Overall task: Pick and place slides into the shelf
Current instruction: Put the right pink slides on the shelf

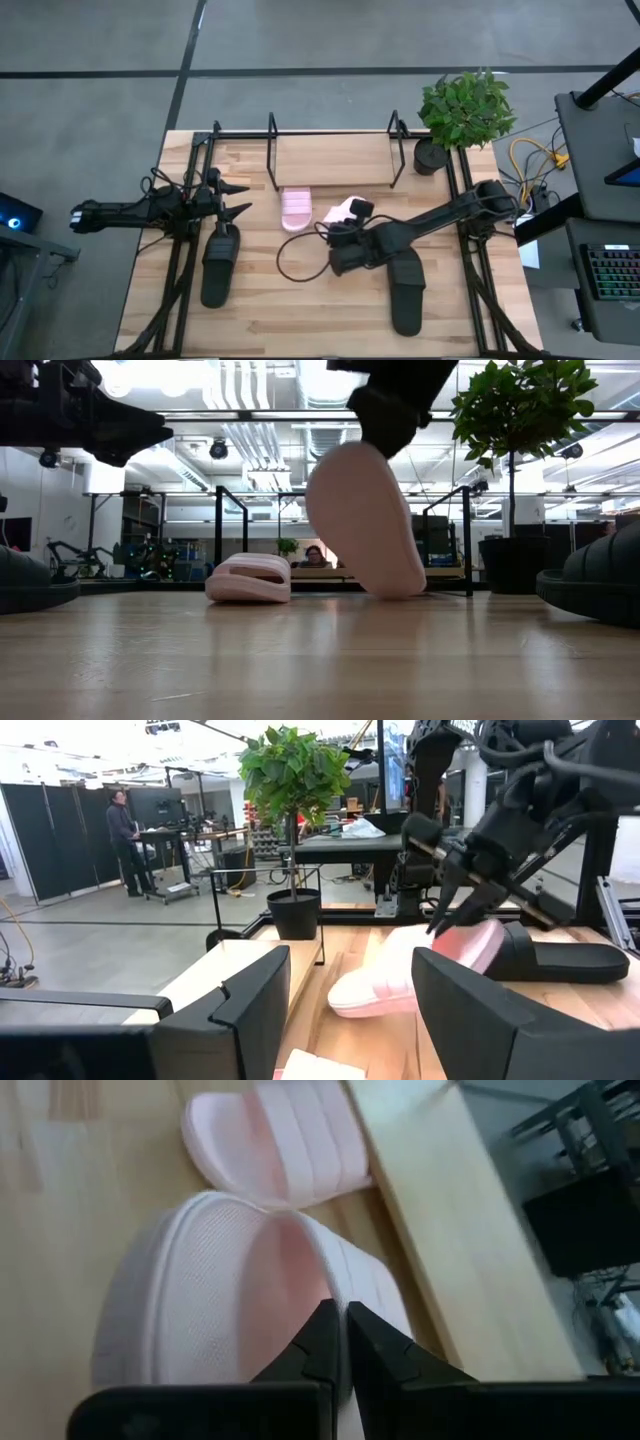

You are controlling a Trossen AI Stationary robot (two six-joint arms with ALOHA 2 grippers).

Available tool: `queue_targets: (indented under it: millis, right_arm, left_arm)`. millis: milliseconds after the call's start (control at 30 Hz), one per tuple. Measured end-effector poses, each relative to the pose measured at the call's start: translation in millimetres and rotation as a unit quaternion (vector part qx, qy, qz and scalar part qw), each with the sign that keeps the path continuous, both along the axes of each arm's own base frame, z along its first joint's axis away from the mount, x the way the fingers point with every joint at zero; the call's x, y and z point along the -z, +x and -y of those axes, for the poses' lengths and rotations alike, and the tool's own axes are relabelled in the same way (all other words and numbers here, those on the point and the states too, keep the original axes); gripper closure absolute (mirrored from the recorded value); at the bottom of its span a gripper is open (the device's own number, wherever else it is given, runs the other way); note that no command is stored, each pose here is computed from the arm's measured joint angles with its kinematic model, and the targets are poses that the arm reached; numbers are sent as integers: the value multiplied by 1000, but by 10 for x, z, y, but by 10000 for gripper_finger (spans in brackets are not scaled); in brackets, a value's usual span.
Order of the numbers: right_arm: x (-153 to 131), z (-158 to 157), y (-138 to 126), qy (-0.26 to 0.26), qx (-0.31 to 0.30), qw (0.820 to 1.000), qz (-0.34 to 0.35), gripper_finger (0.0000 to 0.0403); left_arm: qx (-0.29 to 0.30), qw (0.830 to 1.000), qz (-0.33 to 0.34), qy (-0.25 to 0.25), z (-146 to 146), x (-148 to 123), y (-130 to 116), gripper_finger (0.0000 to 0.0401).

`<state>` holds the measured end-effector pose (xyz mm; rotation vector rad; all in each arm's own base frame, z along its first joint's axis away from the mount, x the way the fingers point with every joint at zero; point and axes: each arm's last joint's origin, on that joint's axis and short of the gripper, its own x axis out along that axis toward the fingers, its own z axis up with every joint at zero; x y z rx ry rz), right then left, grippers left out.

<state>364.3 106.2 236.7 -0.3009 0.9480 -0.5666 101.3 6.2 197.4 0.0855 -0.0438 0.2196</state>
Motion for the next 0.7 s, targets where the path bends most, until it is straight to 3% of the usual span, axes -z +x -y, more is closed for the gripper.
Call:
queue_targets:
  millis: [300,700]
  right_arm:
    - [-236,2,-94,1,-4,999,34,394]
    - [-436,-21,-80,-64,-46,995,64,395]
  left_arm:
    - [0,1000,0,-1,0,0,1,205]
    - [0,1000,0,-3,0,1,1,205]
